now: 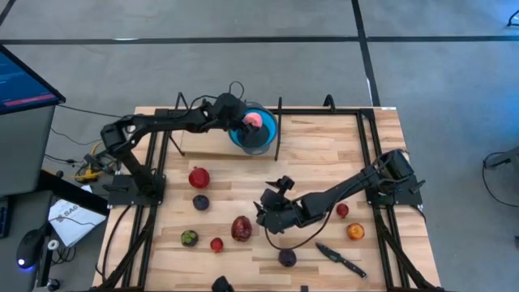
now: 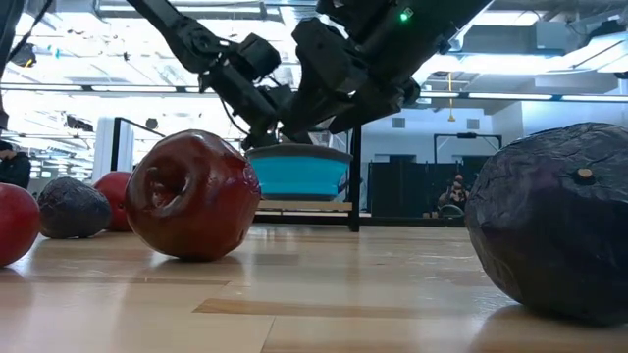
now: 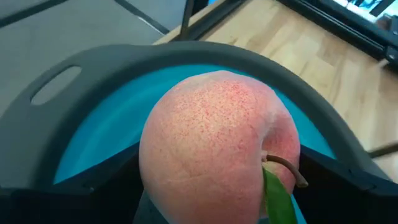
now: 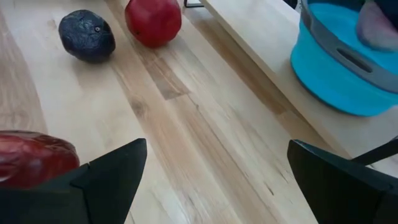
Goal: Pick & Place Fruit
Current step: Put the pink peach into the blue strainer bowl on the shelf
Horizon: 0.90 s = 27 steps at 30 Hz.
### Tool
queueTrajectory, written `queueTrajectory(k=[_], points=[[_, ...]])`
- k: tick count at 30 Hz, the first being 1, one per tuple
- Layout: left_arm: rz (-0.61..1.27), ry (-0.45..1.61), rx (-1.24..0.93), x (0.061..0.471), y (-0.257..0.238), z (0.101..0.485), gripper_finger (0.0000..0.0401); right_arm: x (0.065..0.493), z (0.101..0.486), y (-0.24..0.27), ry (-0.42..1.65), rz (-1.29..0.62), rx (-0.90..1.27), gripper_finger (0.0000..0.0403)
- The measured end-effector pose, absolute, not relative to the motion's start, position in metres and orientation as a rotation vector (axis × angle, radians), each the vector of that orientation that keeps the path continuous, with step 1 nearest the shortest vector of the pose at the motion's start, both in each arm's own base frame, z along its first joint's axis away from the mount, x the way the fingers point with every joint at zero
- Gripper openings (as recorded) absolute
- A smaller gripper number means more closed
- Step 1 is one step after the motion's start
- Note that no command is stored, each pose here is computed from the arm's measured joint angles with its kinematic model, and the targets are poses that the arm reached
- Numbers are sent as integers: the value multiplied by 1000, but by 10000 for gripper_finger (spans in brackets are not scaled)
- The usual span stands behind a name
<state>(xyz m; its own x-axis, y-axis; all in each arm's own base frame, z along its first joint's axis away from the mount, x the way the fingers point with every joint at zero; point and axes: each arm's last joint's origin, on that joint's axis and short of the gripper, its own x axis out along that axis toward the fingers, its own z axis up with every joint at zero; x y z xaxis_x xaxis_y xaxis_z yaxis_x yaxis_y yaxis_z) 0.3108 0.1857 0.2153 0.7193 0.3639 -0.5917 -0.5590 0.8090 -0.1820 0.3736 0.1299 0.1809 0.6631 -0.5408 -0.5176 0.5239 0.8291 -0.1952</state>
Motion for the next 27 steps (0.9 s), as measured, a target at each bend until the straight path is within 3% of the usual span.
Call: queueTrajectory(k=[20, 27], points=[[507, 552, -446, 316, 191, 204, 336, 377, 182, 128, 574, -600, -3, 383], [579, 552, -422, 315, 192, 203, 354, 378, 183, 127, 560, -597, 12, 383]])
